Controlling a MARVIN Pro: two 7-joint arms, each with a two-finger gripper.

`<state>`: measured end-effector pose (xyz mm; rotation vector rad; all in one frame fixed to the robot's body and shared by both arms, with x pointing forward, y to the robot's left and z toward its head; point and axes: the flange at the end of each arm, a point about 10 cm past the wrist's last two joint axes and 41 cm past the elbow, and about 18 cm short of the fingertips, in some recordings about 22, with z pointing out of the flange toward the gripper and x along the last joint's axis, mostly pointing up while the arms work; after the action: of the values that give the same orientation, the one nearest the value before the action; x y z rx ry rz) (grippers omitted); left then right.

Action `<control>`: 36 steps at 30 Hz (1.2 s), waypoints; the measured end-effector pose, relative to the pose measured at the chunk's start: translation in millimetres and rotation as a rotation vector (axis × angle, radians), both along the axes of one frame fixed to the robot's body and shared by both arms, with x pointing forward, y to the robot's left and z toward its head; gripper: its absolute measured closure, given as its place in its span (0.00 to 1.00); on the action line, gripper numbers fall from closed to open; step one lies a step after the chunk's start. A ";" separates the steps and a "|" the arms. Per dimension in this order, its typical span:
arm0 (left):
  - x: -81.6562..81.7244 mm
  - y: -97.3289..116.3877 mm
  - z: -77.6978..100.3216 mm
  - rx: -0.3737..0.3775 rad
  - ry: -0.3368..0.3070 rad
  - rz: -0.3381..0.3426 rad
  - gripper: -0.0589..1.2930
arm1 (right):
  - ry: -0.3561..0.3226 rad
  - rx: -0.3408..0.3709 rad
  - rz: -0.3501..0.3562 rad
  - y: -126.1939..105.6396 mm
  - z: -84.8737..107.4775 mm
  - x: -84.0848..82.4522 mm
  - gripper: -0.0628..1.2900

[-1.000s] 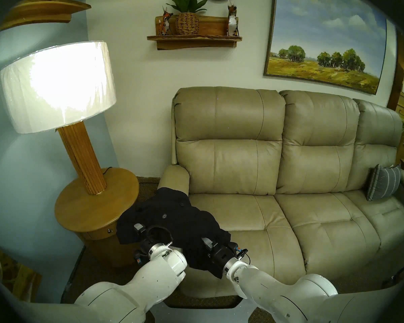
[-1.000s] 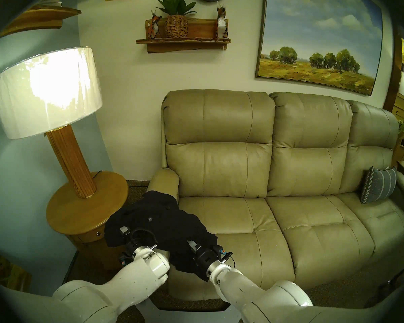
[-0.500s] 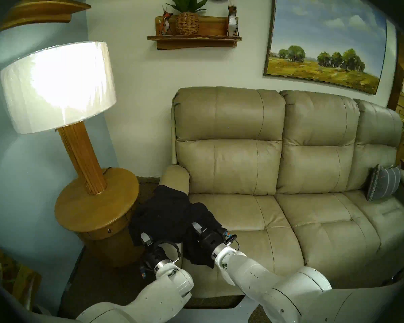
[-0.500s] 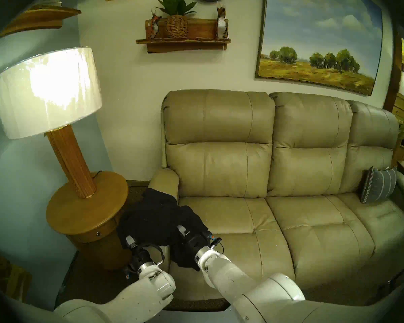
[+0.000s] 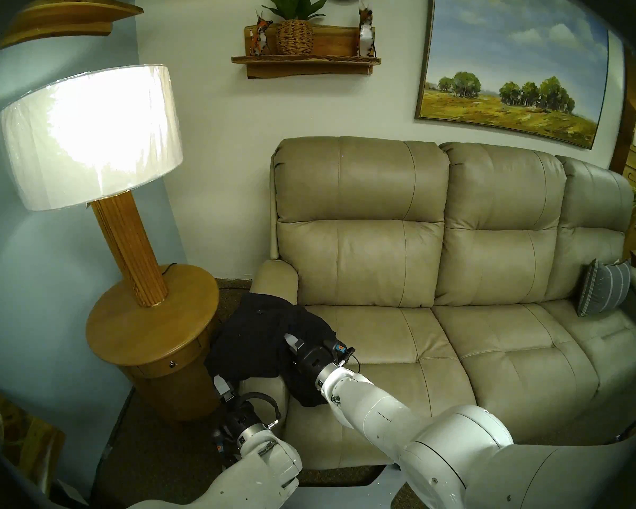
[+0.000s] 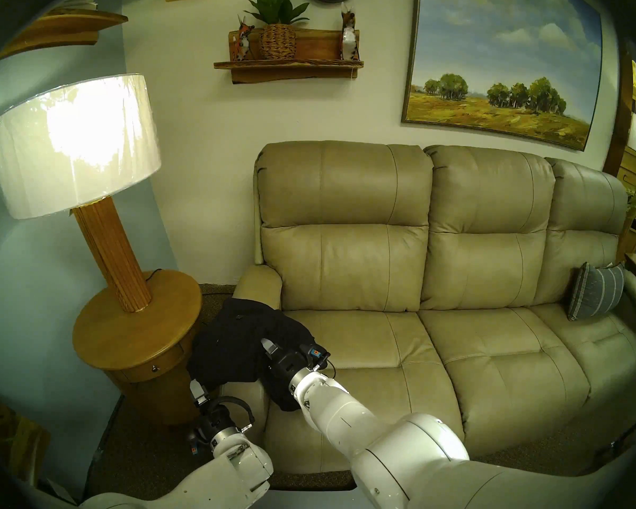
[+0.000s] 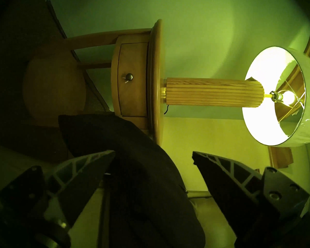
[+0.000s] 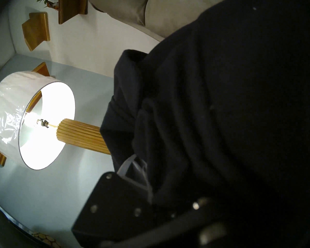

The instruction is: Drape jacket on sofa arm

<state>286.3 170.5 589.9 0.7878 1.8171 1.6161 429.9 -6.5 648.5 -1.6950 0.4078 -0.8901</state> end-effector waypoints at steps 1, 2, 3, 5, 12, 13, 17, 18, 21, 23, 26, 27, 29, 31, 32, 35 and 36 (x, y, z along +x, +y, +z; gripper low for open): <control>-0.7 0.4 0.7 -0.002 -0.003 0.001 0.07 | -0.002 -0.007 0.002 1.6 1.5 1.7 0.96; -2.0 0.9 1.8 -0.007 -0.009 0.003 0.07 | -0.005 -0.017 0.005 4.4 4.0 4.3 0.96; -3.1 1.1 2.5 -0.010 -0.012 0.005 0.07 | -0.007 -0.025 0.007 6.7 5.8 6.0 0.96; -5.2 1.5 4.5 -0.017 -0.021 0.007 0.07 | -0.010 -0.041 0.011 12.0 9.5 9.4 0.96; -10.7 2.7 11.4 -0.035 -0.048 0.012 0.07 | -0.007 -0.095 0.018 25.3 16.0 15.8 0.96; -12.6 3.6 13.8 -0.041 -0.056 0.015 0.07 | -0.005 -0.113 0.020 27.6 16.3 16.5 0.96; -18.1 6.8 19.9 -0.052 -0.071 0.023 0.07 | -0.008 -0.149 0.030 29.2 15.9 17.4 0.93; -19.1 7.4 20.7 -0.053 -0.071 0.024 0.07 | -0.009 -0.154 0.032 28.5 15.4 17.4 0.86; -24.7 10.9 24.3 -0.059 -0.073 0.030 0.07 | -0.011 -0.178 0.037 20.9 11.4 17.2 0.22; -28.3 12.8 26.9 -0.063 -0.074 0.033 0.07 | -0.013 -0.187 0.036 11.9 7.8 17.2 0.10; -33.9 15.6 31.4 -0.068 -0.077 0.035 0.07 | -0.014 -0.200 0.032 -9.0 -0.3 15.9 0.10; -34.8 16.0 32.4 -0.070 -0.078 0.035 0.07 | -0.013 -0.202 0.031 -13.7 -2.5 15.1 0.10; -38.3 17.6 36.1 -0.074 -0.082 0.035 0.07 | 0.001 -0.207 0.028 -32.1 -12.0 10.4 0.10; -40.1 18.3 38.5 -0.077 -0.084 0.034 0.07 | 0.015 -0.208 0.028 -42.8 -18.4 6.2 0.10; -41.1 18.7 39.7 -0.079 -0.085 0.034 0.07 | 0.023 -0.209 0.028 -49.0 -22.1 3.5 0.10; -45.6 20.4 45.6 -0.088 -0.090 0.033 0.07 | 0.064 -0.212 0.024 -77.8 -39.8 -11.1 0.10; -47.0 21.0 47.2 -0.090 -0.091 0.033 0.07 | 0.076 -0.212 0.022 -86.9 -44.9 -16.0 0.10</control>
<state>239.3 191.4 637.2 0.6373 1.8327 1.5529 413.8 -93.5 603.6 -1.9282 0.3547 -0.8792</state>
